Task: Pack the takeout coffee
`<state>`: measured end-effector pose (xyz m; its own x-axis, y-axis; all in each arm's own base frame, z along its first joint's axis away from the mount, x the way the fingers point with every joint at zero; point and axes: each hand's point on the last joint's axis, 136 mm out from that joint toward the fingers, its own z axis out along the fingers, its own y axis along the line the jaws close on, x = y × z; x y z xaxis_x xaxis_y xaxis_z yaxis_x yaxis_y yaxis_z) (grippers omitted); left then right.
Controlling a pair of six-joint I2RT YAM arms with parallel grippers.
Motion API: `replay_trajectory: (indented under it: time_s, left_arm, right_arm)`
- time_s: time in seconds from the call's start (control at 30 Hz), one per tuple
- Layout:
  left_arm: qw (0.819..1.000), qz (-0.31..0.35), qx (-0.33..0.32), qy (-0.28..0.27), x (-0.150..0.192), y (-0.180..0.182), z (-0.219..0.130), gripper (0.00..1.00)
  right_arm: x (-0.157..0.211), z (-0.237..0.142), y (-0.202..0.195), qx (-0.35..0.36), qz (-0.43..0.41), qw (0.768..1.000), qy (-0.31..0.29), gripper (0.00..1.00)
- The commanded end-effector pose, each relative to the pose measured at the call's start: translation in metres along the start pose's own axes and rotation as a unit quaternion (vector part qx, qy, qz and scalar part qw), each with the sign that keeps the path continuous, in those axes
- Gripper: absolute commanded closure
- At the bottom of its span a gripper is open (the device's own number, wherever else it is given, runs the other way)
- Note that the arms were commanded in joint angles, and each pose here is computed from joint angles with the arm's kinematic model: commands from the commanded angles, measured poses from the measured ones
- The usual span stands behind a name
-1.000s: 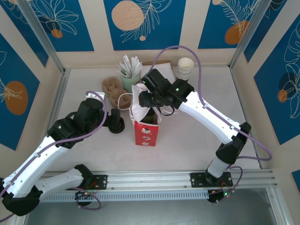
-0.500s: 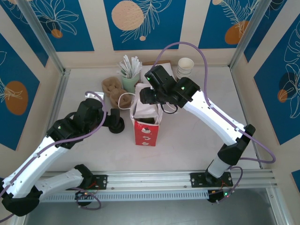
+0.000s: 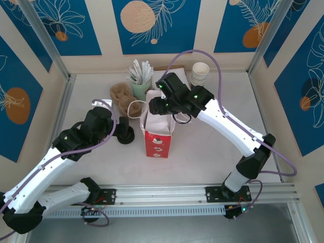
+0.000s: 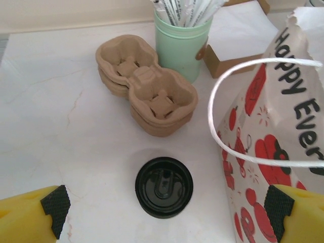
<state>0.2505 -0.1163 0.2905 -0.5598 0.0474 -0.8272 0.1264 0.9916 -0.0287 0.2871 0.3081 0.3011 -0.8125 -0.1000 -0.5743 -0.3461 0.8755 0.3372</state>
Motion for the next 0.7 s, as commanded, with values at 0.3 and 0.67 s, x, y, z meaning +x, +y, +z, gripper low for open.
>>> replay_trajectory:
  time_s: [0.3, 0.67]
  left_arm:
    - [0.985, -0.051, -0.104, -0.129, -0.067, 0.056, 0.008, 0.00]
    - [0.947, -0.031, -0.210, -0.242, -0.048, 0.108, 0.023, 0.00]
  right_arm:
    - [-0.054, -0.130, -0.077, 0.037, -0.021, 0.975, -0.220, 0.39]
    - [-0.021, -0.127, -0.232, 0.208, 0.041, 0.916, -0.341, 0.01]
